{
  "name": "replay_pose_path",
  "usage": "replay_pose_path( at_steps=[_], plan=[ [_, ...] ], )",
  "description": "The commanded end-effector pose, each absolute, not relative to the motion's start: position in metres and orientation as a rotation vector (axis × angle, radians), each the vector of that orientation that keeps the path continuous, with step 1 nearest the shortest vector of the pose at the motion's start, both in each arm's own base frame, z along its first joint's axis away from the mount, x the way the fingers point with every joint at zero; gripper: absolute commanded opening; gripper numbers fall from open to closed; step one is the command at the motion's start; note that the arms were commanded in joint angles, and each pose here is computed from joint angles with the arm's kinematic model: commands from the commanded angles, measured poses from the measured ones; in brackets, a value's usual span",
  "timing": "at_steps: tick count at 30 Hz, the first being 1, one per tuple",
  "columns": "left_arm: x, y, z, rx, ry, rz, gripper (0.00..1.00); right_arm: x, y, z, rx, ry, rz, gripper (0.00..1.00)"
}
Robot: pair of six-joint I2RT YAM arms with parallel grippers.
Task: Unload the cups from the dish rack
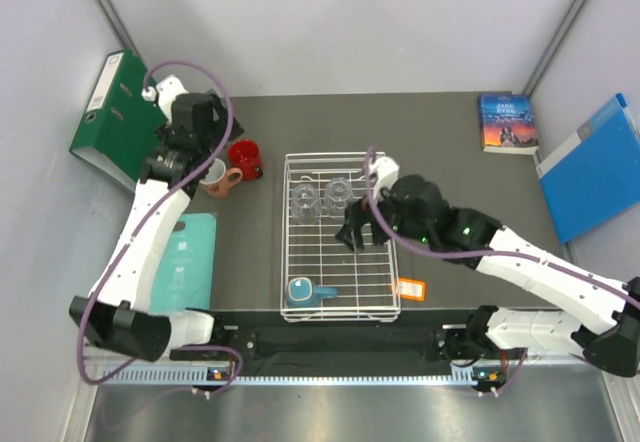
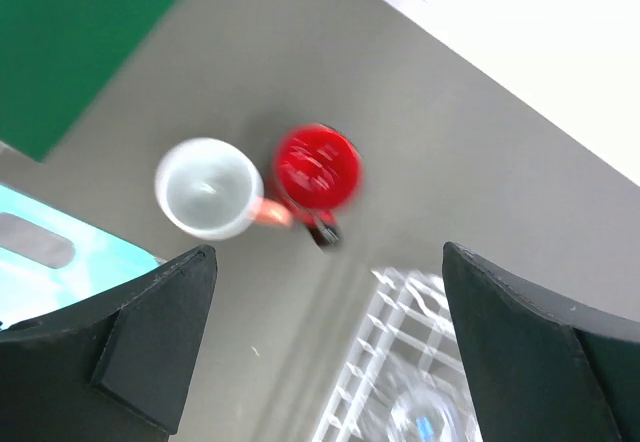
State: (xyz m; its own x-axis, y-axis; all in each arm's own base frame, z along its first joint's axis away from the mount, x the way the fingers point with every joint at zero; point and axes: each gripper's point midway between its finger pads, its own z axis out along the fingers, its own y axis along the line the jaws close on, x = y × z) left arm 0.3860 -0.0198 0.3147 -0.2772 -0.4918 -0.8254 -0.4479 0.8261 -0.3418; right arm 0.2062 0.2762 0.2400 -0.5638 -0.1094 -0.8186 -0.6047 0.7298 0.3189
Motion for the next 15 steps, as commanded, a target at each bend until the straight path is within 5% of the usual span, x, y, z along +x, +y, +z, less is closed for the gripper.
replay_pose_path(
  at_steps=[1,15],
  plan=[
    [0.355,-0.052,0.310,-0.647,1.933,-0.087,0.99,0.155,0.302,0.216,-0.775,2.108,0.732,0.97],
    [0.315,-0.081,0.268,-0.579,2.036,-0.102,0.99,0.081,0.359,0.181,-1.113,2.042,0.764,1.00]
  ],
)
